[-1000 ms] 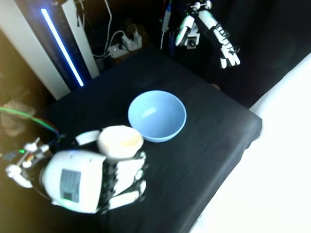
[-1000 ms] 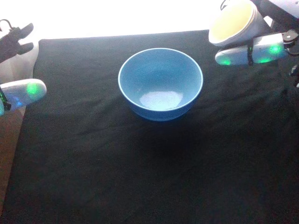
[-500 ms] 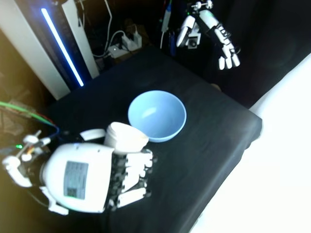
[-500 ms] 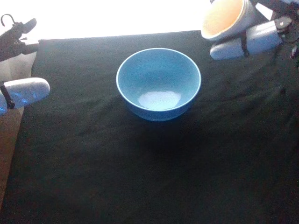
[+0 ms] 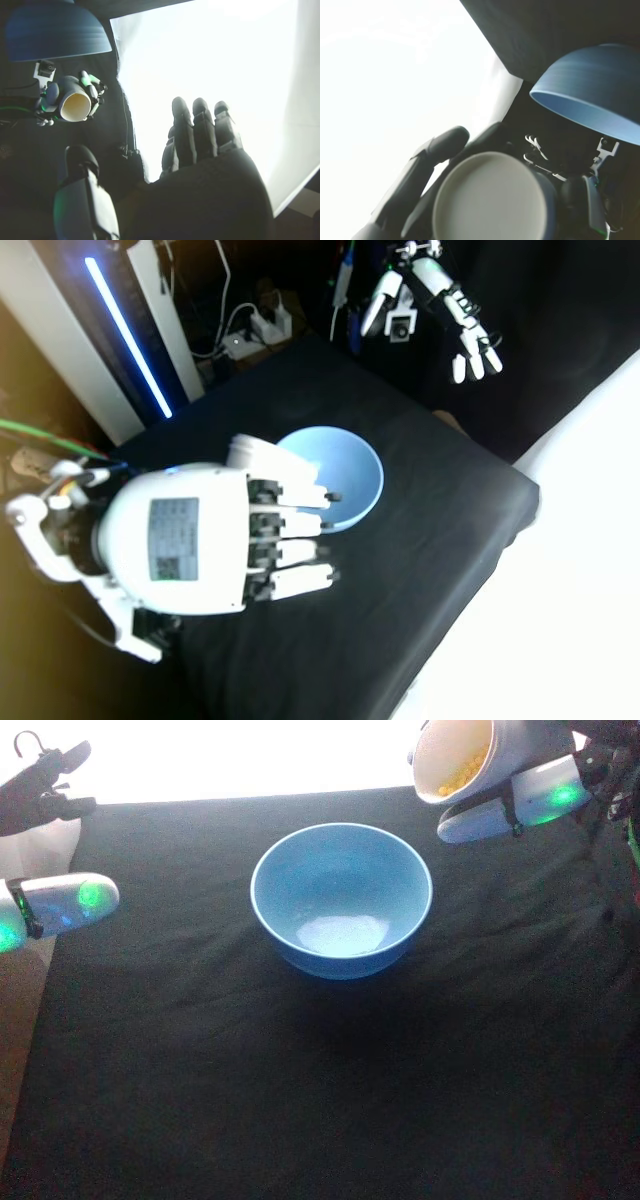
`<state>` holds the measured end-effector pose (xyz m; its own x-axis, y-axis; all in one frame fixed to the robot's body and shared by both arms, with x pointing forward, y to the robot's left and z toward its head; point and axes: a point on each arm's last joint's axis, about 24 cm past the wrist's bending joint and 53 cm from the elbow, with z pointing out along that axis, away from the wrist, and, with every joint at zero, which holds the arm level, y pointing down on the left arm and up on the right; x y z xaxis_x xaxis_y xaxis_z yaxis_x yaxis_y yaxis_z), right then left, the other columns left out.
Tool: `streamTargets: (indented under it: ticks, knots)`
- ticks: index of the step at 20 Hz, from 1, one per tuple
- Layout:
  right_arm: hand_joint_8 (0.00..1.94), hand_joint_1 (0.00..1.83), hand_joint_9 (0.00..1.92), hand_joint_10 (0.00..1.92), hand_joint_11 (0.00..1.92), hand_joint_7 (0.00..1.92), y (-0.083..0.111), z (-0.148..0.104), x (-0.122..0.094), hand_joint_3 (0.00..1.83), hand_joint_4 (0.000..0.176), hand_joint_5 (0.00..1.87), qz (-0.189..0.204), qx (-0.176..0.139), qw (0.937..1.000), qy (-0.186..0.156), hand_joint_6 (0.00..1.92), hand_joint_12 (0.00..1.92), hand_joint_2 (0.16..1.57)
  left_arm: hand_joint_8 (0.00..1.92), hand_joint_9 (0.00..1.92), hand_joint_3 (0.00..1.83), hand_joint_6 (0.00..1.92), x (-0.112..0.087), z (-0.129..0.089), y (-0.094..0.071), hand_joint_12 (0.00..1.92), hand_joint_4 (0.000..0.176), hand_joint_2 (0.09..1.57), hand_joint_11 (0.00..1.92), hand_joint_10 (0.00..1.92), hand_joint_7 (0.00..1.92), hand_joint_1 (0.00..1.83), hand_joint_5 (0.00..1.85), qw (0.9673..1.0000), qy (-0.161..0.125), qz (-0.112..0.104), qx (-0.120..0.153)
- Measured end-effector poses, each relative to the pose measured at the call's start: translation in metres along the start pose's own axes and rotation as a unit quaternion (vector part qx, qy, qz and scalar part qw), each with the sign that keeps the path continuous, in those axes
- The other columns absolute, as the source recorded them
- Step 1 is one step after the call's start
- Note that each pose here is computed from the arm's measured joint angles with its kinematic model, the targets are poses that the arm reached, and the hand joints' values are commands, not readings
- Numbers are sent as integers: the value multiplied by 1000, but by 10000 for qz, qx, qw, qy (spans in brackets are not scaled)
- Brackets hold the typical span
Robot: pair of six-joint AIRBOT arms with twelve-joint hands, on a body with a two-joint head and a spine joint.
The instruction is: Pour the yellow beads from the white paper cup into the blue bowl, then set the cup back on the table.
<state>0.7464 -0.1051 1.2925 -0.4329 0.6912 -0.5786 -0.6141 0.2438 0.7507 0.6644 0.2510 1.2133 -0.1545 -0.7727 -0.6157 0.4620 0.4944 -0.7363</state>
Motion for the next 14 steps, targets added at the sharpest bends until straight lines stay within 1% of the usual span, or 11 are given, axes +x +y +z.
streamTargets:
  ticks: [2,4,5,6,7,9,10,11,12,13,14]
  knots:
    - [888,1278,1146,814,805,1165,7,5,-2,0,0,1045,-81,-62,9999,17,658,1573,1069,6,243,0,4,0,3,-2,0,142,890,0,6,472,372,85,10000,31,16,27]
    - [1098,1252,846,1149,543,1037,10,9,3,2,0,1085,-77,-96,9999,55,601,1795,1091,5,237,0,0,-1,5,-3,0,156,867,0,2,475,361,80,10000,5,12,45]
    - [687,1079,736,1108,506,914,8,11,9,2,48,990,-117,-68,9998,130,913,1747,1117,6,236,0,0,-1,6,-4,0,140,873,0,1,479,355,74,10000,26,33,71]
    - [414,1000,609,1095,450,803,7,13,14,2,150,921,-122,-62,9997,181,1054,1734,1138,5,233,0,2,1,8,-6,0,142,865,0,0,480,360,79,9999,41,22,94]
    - [184,913,177,1055,89,520,7,16,18,1,0,562,-121,-52,9997,213,467,1831,1139,3,254,0,0,4,9,-6,4,133,871,10,8,475,345,73,9999,77,23,123]
    - [1473,1003,854,1864,947,713,8,20,25,0,0,562,-111,-85,9995,270,140,1917,1189,8,302,0,6,13,11,-5,26,132,865,58,23,495,346,89,9998,173,-6,107]
    - [1399,1156,594,1350,474,728,9,22,28,0,0,887,-92,-109,9995,282,812,1789,1190,3,287,0,4,15,11,-5,16,136,865,35,14,486,352,87,9997,212,1,96]
    - [1342,1184,718,1152,497,829,12,24,30,0,0,890,-103,-142,9994,301,949,1701,1182,2,269,0,2,15,12,-6,12,137,866,25,5,486,362,84,9997,221,3,102]
    - [1154,1219,849,916,500,976,14,27,35,2,0,915,-181,-178,9990,381,915,1603,1140,5,236,0,1,15,13,-7,2,137,863,4,0,495,363,83,9997,205,-5,114]
    - [583,1090,951,740,475,1115,15,28,38,0,9,951,-235,-184,9986,436,989,1498,1133,8,226,0,0,14,13,-7,0,146,856,0,0,503,356,81,9997,194,-5,122]
    - [778,1228,1026,757,506,1168,17,30,42,3,0,999,-352,-188,9978,521,808,1489,1083,8,244,0,1,14,13,-8,0,151,856,0,8,505,358,83,9997,197,7,138]
